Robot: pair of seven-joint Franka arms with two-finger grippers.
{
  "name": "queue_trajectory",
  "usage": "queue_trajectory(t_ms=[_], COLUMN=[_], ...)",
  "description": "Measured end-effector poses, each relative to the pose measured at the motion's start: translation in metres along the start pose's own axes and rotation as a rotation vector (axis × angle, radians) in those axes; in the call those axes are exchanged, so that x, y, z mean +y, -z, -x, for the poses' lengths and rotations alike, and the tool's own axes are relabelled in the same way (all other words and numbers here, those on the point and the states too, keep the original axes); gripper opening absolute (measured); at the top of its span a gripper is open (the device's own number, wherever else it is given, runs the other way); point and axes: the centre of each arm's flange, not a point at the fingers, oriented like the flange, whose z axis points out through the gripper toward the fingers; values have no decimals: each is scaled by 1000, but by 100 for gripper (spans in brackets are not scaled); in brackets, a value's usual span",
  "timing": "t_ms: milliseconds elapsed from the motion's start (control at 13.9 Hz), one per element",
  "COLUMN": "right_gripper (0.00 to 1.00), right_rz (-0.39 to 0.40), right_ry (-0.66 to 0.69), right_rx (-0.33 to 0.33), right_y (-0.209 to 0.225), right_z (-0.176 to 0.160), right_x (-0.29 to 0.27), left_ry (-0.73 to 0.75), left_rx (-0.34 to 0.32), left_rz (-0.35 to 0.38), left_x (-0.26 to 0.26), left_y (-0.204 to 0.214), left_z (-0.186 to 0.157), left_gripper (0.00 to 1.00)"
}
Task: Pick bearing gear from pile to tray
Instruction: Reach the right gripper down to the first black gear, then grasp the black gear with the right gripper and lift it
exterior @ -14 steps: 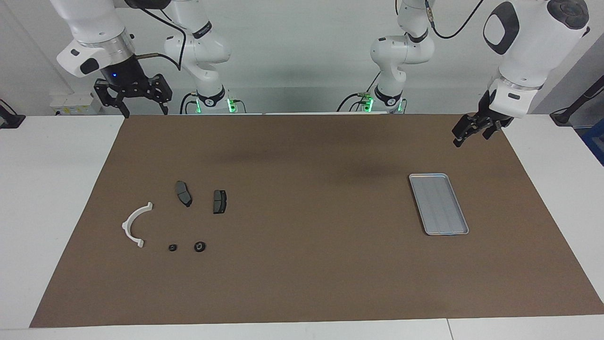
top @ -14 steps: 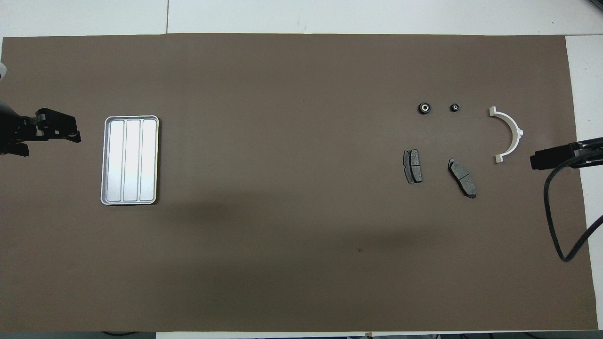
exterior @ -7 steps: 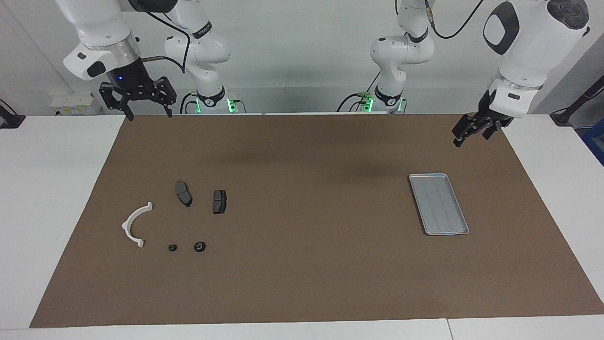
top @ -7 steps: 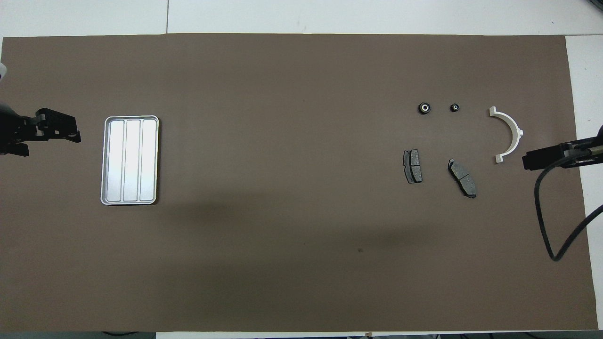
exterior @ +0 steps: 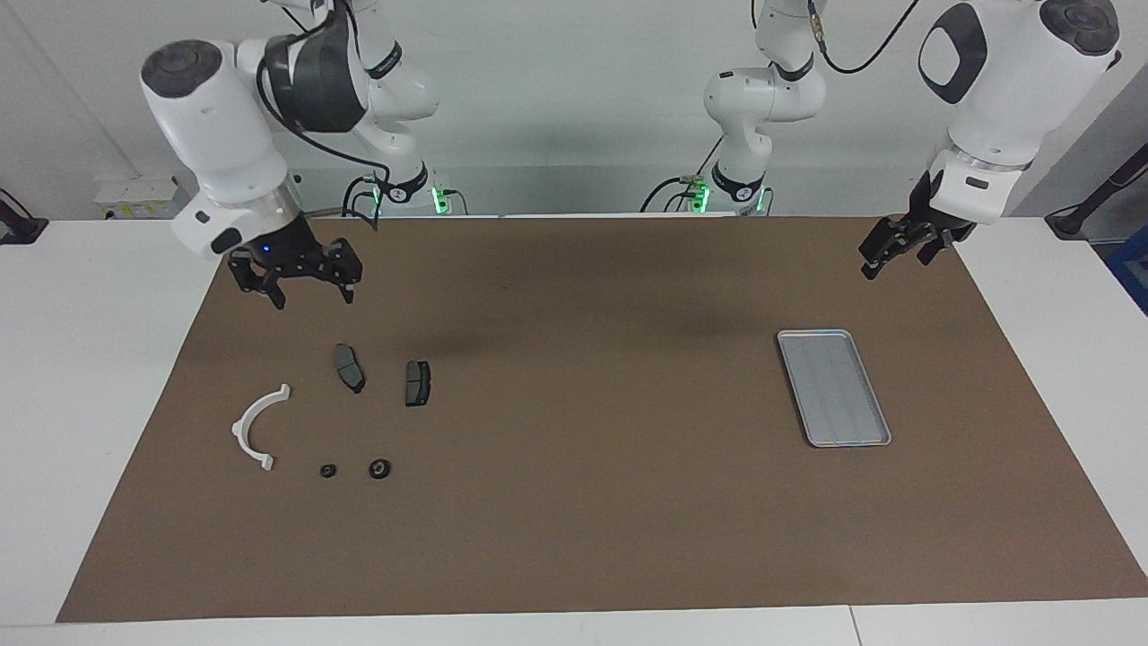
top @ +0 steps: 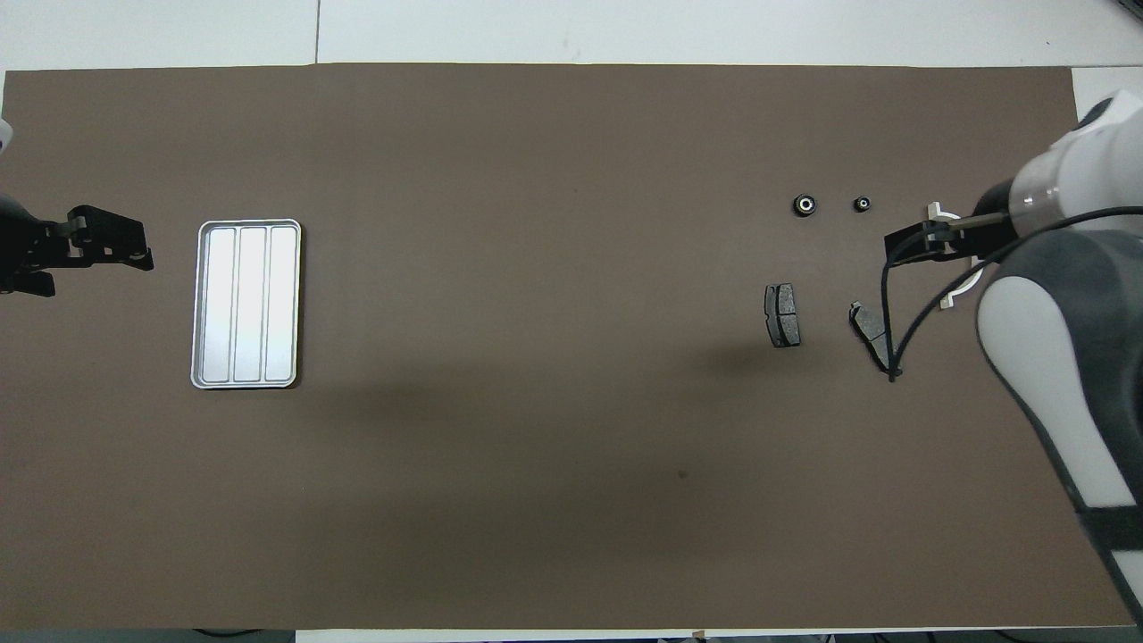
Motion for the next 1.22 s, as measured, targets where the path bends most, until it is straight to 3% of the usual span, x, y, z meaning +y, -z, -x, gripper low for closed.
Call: queue_trajectory(t_ms=[287,647,862,1222], right_gripper=[100,100,100,100], right_rz=[-4,0,9,11], right_ry=[-33,-41,-36,-43], right_rx=[18,23,15,27], right_y=[-108,-191,-221,-231], right_z=[-46,-78,-100,-117], right_x=[-12,-15,-15,-22], left_ry=[0,0,0,0], left_rx=[0,0,0,0], left_rz=[0,0,0,0], left_x=[0,0,0,0], left_y=[0,0,0,0], left_z=[0,0,0,0], left_gripper=[100,100,100,100])
